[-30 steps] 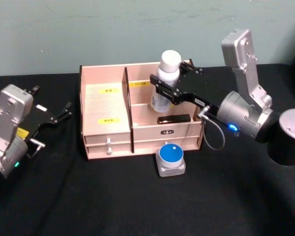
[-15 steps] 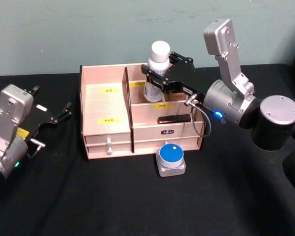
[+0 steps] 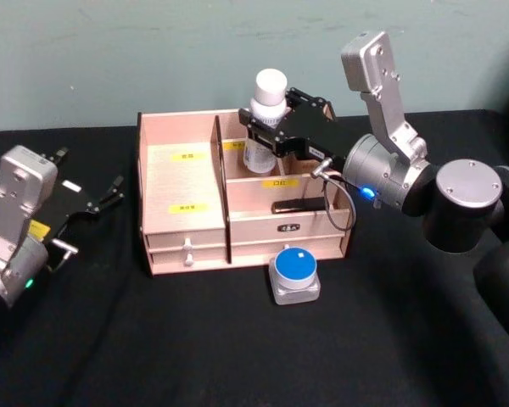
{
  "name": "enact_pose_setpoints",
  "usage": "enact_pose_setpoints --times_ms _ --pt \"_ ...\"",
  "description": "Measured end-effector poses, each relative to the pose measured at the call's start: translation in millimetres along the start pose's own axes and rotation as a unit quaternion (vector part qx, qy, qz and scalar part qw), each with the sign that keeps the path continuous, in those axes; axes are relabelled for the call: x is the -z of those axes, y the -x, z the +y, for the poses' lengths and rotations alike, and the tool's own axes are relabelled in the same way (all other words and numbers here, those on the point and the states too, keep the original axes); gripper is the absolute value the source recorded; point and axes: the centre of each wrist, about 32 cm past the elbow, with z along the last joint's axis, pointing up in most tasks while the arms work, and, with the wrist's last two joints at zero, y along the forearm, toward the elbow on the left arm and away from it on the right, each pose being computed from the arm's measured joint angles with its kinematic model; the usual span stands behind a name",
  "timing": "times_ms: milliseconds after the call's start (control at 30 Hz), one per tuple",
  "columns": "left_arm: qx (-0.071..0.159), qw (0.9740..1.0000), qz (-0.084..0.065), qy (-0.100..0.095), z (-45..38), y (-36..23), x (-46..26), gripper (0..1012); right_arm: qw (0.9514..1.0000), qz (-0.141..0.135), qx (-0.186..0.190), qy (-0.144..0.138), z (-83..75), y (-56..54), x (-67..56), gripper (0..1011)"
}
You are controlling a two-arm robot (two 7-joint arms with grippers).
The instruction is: Pick up the facial cleanser and watermelon frost from the table and place them into the tiered storage box.
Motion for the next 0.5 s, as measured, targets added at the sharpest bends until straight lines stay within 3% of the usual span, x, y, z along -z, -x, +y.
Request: enact_pose_setpoints --times_ms 500 --pt "0.000 1.0000 0.000 0.000 0.0 0.0 0.0 1010 1.0000 0.003 -0.003 0.003 7.5 -0.7 6.5 609"
